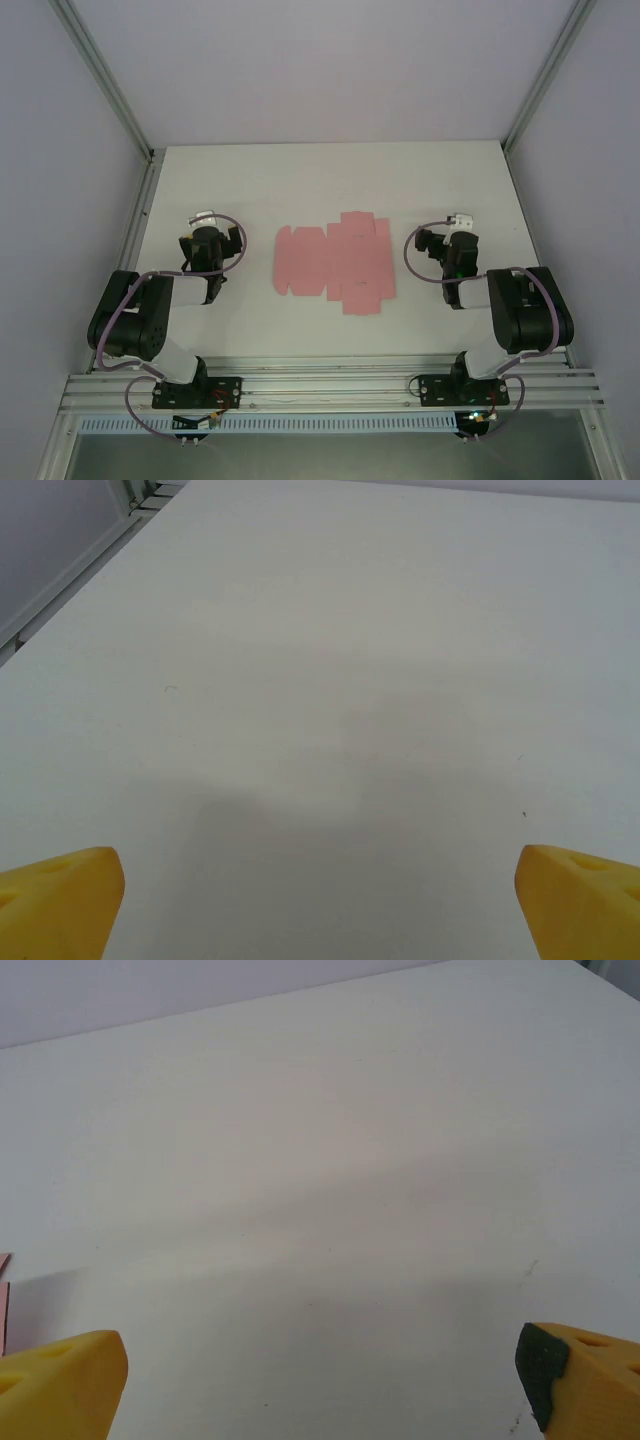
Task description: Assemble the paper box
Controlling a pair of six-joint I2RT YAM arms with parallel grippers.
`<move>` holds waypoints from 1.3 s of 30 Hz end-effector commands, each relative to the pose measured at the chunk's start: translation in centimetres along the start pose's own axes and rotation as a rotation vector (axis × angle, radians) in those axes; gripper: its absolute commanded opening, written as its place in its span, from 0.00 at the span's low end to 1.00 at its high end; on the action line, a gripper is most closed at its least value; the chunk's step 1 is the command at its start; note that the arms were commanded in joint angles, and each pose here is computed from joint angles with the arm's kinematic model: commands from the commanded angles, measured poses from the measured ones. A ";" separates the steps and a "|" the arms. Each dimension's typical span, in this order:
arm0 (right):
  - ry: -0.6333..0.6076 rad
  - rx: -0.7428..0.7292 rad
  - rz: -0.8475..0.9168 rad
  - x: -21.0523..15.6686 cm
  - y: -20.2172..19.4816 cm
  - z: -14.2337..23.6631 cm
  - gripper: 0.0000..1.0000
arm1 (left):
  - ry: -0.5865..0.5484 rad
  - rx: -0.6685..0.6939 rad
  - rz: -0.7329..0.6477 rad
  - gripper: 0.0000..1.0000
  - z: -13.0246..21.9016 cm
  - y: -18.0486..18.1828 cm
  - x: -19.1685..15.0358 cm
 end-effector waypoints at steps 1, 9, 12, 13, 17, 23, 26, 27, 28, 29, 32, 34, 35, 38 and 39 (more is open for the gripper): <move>-0.060 0.003 -0.015 1.4 -0.1 0.0 1.00 | -0.027 -0.015 0.007 1.00 -0.1 0.0 0.6; -0.047 0.027 -0.037 1.3 -0.4 -0.2 1.00 | -0.027 -0.016 0.008 1.00 -0.2 -0.1 0.6; -0.050 0.030 -0.038 1.4 -0.4 -0.2 1.00 | -0.023 -0.015 0.006 1.00 -0.2 -0.1 0.5; -0.051 0.030 -0.039 1.4 -0.4 -0.2 1.00 | -0.023 -0.015 0.006 1.00 -0.2 -0.1 0.5; -0.052 0.028 -0.037 1.3 -0.5 -0.1 1.00 | -0.024 -0.015 0.008 1.00 -0.1 -0.1 0.6; -0.005 0.067 0.027 4.2 0.4 1.1 1.00 | 0.026 0.020 -0.011 1.00 0.3 -0.7 2.9; 0.142 0.146 0.019 6.8 2.8 2.9 1.00 | 0.081 0.002 0.079 1.00 2.0 -1.3 4.7; 0.197 0.180 -0.011 7.5 3.7 3.4 0.97 | 0.107 -0.050 0.100 1.00 2.6 -2.0 4.9; 0.260 0.221 -0.047 7.7 4.9 4.1 0.94 | 0.137 -0.109 0.123 1.00 3.3 -2.7 5.0; 0.312 0.262 -0.070 7.8 6.1 4.6 0.93 | 0.158 -0.137 0.156 1.00 3.6 -3.1 5.0; 0.399 0.403 -0.086 7.8 10.3 6.0 0.88 | 0.256 -0.179 0.251 1.00 4.1 -3.9 4.2; 0.430 0.507 -0.102 7.6 12.9 6.6 0.86 | 0.337 -0.206 0.262 1.00 4.3 -4.5 3.4; 0.451 0.551 -0.122 7.4 13.8 6.8 0.84 | 0.364 -0.204 0.271 1.00 4.4 -4.6 3.3; 0.546 0.684 -0.167 6.1 16.3 6.5 0.76 | 0.454 -0.252 0.293 1.00 4.9 -5.7 2.9; 0.573 0.710 -0.163 5.5 16.9 6.3 0.72 | 0.473 -0.278 0.295 1.00 5.2 -6.1 2.8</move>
Point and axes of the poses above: each hand's point on the last joint's axis, 136 mm out from that joint toward the fingers, its own z axis back along the fingers, its own y axis along the line the jaws close on, x = y × z, the point moved 5 cm from there along z, back along the fingers, and after that the axes turned 14 degrees about z, right-handed, at the moved point
